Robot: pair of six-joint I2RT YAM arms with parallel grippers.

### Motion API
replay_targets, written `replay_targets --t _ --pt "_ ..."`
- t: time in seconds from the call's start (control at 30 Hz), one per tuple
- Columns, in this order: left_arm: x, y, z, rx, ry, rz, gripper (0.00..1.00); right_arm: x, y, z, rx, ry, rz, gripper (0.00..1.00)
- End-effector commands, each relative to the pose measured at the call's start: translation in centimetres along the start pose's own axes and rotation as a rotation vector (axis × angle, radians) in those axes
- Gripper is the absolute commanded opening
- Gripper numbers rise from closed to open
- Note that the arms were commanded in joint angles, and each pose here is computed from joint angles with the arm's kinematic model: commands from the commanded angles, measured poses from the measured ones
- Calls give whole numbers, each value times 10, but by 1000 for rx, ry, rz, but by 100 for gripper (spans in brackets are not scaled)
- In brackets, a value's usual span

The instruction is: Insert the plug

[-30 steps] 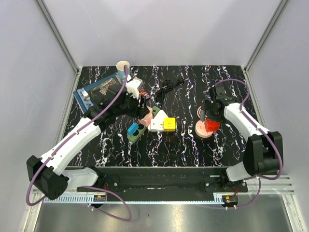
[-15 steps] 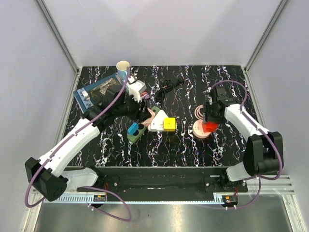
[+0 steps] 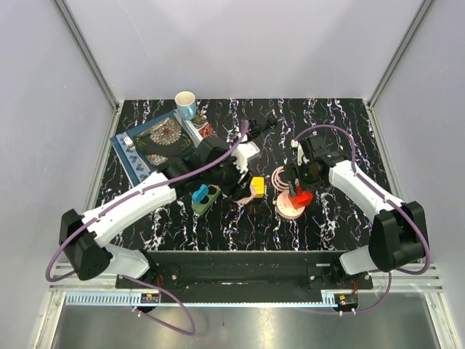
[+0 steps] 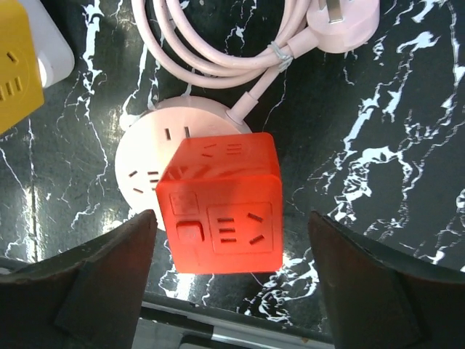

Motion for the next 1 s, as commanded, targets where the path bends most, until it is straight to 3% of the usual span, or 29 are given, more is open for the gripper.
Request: replay_targets --t 0.0,0.23,0.4,0.63,0.97 --pt "-10 25 14 -42 -5 85 0 3 13 -37 -156 7 -18 95" --pt "-28 43 49 11 -72 124 0 -9 15 -104 -452 -200 217 100" --pt "-32 55 86 118 -80 119 0 -27 -11 -132 -613 -404 426 100" --pt "-37 56 126 237 -84 115 0 -31 -48 -158 -820 -364 606 100" --pt "-32 52 167 304 -62 108 0 -39 -76 -175 -982 -369 598 100"
Point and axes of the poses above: each gripper's point midway between its finger pads, its own z axis out along the fingers, its own x axis along the line the jaws close on, y = z × x, the point moved 10 cm from there along -z, back along the fingers, and after that the axes turned 2 degrees about z, right-handed, at the moved point
